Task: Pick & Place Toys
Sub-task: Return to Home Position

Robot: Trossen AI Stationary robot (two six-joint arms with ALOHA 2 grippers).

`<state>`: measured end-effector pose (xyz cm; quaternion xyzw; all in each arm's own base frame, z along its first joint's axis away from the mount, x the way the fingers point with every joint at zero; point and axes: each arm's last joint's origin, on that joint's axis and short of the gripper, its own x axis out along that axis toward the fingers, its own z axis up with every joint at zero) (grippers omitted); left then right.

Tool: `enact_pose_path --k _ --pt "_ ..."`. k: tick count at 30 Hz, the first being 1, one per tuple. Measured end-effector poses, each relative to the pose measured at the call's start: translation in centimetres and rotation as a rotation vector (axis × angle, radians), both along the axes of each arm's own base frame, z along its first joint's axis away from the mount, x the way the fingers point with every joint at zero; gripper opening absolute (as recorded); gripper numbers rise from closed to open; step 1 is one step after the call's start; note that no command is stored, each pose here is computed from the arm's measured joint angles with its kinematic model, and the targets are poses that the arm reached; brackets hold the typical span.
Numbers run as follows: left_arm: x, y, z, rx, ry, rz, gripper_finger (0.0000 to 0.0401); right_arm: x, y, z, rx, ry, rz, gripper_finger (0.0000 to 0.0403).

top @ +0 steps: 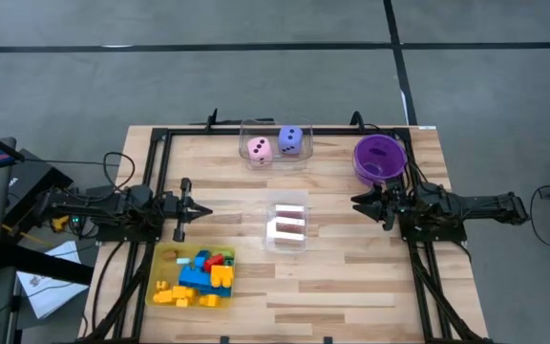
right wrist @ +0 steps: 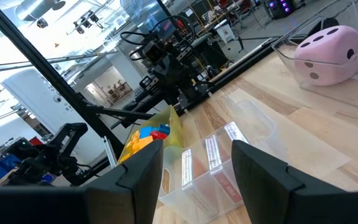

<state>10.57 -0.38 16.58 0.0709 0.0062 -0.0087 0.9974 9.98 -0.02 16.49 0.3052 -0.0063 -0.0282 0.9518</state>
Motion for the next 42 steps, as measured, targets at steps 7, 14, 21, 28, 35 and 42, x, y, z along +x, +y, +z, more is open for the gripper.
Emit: enact_pose_path --k 7,14,21,28,35,42 --pt "0.00 0.00 0.00 0.000 0.000 0.000 0.0001 0.00 0.00 -0.01 0.000 0.000 0.000 0.0184" --pt "0.00 0.00 0.00 0.000 0.000 0.000 0.0001 0.00 0.00 0.01 0.000 0.000 0.000 0.0184" --pt "0.00 0.00 0.01 0.000 -0.001 -0.001 0.0001 0.00 -0.08 -0.01 -0.347 0.023 -0.006 0.0184" --pt "0.00 0.00 0.01 0.000 -0.001 -0.001 0.0001 0.00 -0.08 -0.01 -0.521 0.033 -0.006 0.0184" --pt "0.00 0.00 0.01 0.000 -0.001 -0.001 0.0001 0.00 -0.08 -0.01 -0.523 0.033 -0.006 0.0184" --pt "0.00 0.00 0.01 0.000 -0.001 -0.001 0.0001 0.00 -0.08 -0.01 -0.523 0.033 -0.006 0.0184"
